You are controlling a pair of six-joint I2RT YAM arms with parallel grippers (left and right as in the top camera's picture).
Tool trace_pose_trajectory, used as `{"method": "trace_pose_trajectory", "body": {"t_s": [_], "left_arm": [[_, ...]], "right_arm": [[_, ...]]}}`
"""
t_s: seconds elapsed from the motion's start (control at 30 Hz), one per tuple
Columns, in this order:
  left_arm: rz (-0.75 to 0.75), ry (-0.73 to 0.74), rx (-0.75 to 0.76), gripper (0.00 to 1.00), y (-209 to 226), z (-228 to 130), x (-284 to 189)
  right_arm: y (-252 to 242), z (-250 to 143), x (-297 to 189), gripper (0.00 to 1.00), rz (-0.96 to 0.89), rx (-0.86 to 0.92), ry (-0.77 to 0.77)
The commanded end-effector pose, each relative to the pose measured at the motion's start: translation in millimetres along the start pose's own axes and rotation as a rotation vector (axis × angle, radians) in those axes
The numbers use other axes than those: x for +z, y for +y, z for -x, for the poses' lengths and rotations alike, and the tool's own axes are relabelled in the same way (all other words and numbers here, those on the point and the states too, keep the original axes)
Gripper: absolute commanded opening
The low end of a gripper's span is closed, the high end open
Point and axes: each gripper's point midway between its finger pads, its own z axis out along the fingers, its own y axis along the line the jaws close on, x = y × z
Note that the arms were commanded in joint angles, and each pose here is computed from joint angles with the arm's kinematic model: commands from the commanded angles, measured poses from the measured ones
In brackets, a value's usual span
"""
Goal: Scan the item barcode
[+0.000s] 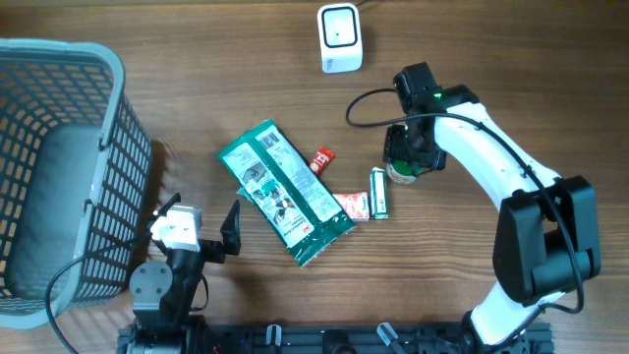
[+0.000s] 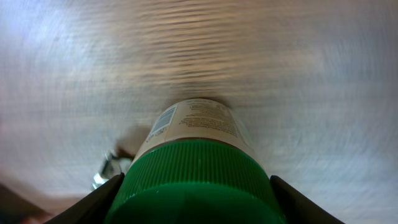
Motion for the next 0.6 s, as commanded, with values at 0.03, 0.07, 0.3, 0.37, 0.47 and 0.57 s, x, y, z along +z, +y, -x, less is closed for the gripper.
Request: {"method": "trace_pose_trajectory", "body": {"t_s": [0.03,0.07,0.3,0.37,0.47,0.57], "left_arm": [[-0.011,0.001,-0.009,1.0,-2.0,-1.2,0.2],[-0.011,0.001,-0.009,1.0,-2.0,-1.3,0.2],[-0.011,0.001,-0.009,1.0,-2.0,-1.2,0.2],[-0.011,0.001,-0.009,1.0,-2.0,-1.2,0.2],[-0.011,0.001,-0.009,1.0,-2.0,-1.3,0.2],[-0.011,0.001,-0.009,1.0,-2.0,-1.2,0.2]], "right_arm": [[-9.4,6.4,-0.9,0.67,-0.055,-0.526,-0.008],[-17.8,9.1,-1.6,0.75,-0.108,-0.554,-0.01],[-65.1,25.6,-25.4,0.81,-0.441,-0.608,-0.028],[-51.8,30.3,-37.7,0.82,-0.4,-0.584,-0.085],[-17.6,40.4,-73.5,1.0,-0.275,-0.563,-0.219],[-3.3,46.0,-114.0,1.0,-0.168,-0.336,-0.355]]}}
